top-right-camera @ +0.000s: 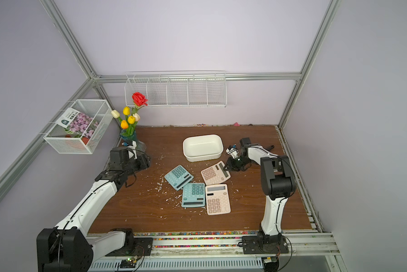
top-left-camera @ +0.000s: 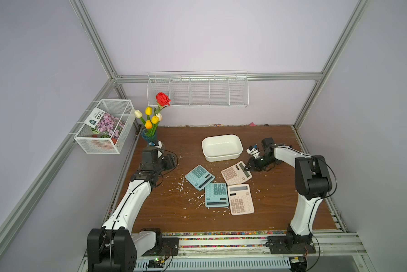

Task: Put the calculator in the storage box
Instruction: Pick up the calculator at the center of the board.

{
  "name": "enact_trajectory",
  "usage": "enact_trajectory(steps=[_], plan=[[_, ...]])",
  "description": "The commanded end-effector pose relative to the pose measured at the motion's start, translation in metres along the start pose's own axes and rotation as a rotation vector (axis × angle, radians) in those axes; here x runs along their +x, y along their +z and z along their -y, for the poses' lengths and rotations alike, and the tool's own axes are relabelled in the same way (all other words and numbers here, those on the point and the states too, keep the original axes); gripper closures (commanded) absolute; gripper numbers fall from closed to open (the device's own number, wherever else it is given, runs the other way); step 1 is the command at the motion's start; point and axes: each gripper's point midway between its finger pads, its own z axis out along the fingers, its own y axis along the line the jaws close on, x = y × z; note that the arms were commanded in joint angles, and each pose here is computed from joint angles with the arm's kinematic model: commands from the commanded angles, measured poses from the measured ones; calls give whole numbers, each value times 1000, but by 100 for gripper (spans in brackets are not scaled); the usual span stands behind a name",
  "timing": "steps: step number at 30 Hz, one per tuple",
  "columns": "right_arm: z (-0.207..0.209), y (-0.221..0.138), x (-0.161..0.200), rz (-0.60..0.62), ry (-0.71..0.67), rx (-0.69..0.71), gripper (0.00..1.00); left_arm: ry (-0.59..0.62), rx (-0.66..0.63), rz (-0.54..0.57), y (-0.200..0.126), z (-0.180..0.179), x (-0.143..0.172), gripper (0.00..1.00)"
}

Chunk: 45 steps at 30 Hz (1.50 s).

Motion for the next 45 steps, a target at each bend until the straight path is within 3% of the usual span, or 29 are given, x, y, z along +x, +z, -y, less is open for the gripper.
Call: enact_trajectory(steps=[1, 7, 17, 25, 37, 45], plan=[[-6, 3, 2, -20, -8, -28, 77, -4, 15, 0, -1, 3, 0, 35], [-10, -5, -3, -2, -17, -20, 91, -3, 16, 1, -1, 3, 0, 35], [-9, -41, -4, 8, -23, 127, 95, -1, 22, 8, -3, 5, -2, 35], [-5, -90, -5, 101, 24, 228, 99, -1, 27, 19, -6, 6, -5, 35], [-61, -167, -21, 202, -23, 196, 100, 1, 30, 28, -8, 7, -6, 35], [-102, -166, -79, 270, -80, 97, 100, 6, 16, 35, -10, 5, -8, 35]])
